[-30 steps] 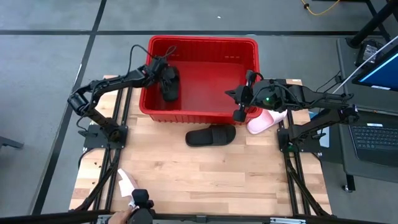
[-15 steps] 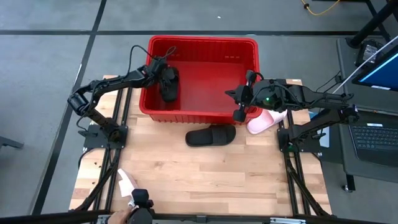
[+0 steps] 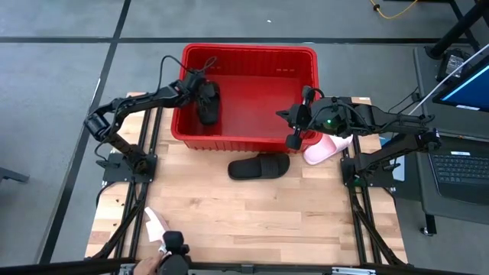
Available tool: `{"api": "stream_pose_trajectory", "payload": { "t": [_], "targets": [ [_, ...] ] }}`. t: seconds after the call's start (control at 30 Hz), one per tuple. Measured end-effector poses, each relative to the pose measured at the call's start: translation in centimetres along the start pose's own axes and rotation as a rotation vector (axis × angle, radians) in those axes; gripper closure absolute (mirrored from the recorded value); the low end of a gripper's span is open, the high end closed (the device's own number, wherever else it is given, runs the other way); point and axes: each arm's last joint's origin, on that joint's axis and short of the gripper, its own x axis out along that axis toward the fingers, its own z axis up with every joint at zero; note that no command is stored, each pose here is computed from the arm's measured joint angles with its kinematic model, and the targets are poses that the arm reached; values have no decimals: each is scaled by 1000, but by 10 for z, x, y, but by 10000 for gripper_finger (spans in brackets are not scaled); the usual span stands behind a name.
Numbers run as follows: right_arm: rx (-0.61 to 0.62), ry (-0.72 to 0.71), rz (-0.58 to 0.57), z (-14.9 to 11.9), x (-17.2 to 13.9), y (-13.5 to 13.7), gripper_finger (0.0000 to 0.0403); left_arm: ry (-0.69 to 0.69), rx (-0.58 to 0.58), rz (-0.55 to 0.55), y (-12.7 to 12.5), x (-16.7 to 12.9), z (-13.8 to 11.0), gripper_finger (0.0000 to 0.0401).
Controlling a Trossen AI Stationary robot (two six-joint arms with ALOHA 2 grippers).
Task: Pick and place slides into bin
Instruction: Put the black slide into the red bin
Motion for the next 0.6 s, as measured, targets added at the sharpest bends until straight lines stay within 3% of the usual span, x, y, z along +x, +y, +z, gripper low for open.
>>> {"api": "stream_pose_trajectory", "payload": {
  "t": [0.6],
  "targets": [
    [0,0,0,0,0,0,396,14,4,2,-1,13,-3,398]
  ]
}}
